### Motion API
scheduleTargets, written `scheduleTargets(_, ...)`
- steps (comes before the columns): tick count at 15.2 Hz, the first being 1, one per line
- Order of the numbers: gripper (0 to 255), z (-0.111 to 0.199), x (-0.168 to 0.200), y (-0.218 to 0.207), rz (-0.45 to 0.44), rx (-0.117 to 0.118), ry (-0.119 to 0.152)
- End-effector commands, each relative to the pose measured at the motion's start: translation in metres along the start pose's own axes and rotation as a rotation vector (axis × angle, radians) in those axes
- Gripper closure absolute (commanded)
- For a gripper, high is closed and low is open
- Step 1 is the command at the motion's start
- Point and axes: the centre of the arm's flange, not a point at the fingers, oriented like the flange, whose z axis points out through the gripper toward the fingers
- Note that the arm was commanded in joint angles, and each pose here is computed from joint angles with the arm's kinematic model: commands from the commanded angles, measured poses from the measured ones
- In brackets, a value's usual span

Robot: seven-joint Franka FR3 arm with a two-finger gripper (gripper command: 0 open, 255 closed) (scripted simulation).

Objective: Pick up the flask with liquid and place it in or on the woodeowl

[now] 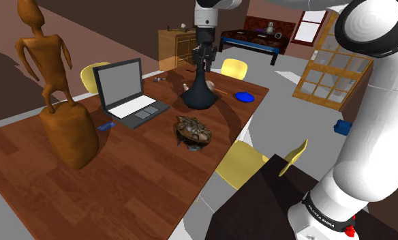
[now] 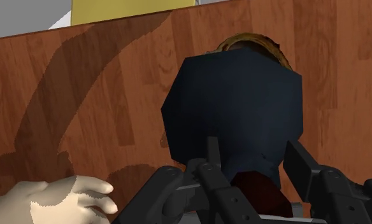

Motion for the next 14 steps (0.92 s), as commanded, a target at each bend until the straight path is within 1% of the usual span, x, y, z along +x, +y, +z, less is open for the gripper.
scheduleTargets(1, 255, 0.01, 0.001, 0.0, 0.0, 0.0, 0.003)
scheduleTargets(14, 255, 0.078, 0.01, 0.0, 0.0, 0.0, 0.003)
